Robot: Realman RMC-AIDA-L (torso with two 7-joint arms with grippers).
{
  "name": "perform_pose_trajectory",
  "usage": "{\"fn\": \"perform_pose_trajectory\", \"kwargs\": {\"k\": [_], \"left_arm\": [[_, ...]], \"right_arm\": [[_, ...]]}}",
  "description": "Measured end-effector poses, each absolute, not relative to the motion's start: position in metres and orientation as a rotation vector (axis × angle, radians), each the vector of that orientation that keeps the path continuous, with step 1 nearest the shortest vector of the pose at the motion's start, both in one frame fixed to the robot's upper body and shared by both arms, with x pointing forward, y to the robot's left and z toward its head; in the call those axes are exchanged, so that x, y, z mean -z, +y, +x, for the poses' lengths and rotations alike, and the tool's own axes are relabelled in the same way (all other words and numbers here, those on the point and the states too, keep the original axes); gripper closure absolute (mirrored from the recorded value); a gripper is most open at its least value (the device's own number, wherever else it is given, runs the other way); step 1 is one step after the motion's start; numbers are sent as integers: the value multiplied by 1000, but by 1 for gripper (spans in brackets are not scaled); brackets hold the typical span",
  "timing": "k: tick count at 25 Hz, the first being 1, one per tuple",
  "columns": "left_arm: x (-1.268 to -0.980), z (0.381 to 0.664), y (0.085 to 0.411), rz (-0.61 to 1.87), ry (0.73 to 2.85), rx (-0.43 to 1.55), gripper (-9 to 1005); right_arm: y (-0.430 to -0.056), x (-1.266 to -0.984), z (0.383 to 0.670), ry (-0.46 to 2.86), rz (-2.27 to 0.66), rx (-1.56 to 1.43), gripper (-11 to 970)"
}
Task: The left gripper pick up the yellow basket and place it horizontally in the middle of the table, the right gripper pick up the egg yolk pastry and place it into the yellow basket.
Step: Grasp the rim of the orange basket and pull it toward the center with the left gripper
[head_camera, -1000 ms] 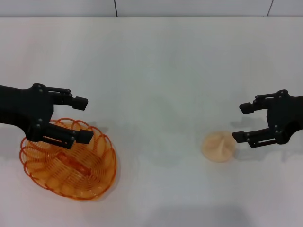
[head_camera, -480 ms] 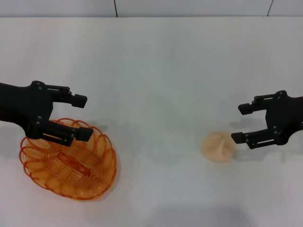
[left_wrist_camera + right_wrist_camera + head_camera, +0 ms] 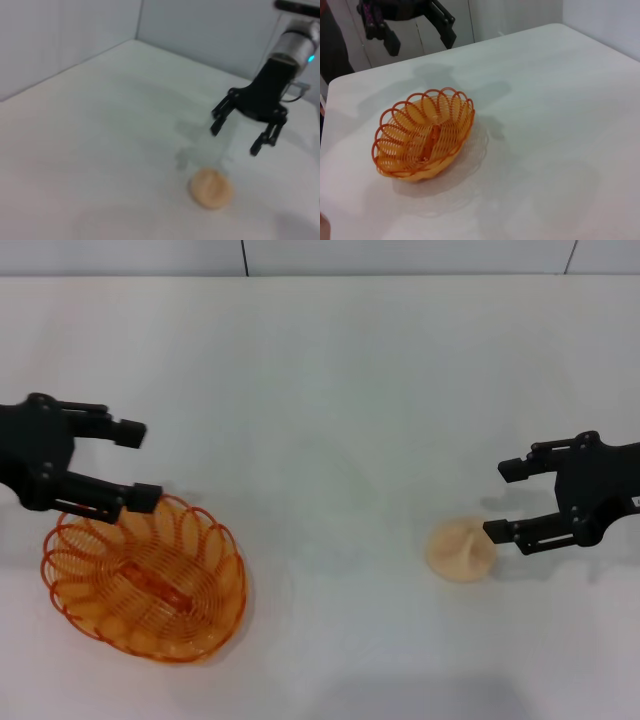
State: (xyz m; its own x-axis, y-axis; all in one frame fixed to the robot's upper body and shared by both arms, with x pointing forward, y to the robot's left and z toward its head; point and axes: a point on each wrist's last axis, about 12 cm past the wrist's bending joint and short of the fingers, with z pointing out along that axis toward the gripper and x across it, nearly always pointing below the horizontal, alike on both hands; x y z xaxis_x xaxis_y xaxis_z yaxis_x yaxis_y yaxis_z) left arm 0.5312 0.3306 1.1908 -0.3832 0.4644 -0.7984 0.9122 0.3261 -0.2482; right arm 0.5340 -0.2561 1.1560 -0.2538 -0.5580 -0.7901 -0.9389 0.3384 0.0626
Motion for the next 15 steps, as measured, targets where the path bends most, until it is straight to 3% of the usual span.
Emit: {"fn": "perform_pose_trajectory", "kwargs": {"k": [15], "left_arm": [[-1224,556,345,1066,2470,599,111]], "right_arm": [[-252,-1158,537,1908,-1300,-716,190]]}}
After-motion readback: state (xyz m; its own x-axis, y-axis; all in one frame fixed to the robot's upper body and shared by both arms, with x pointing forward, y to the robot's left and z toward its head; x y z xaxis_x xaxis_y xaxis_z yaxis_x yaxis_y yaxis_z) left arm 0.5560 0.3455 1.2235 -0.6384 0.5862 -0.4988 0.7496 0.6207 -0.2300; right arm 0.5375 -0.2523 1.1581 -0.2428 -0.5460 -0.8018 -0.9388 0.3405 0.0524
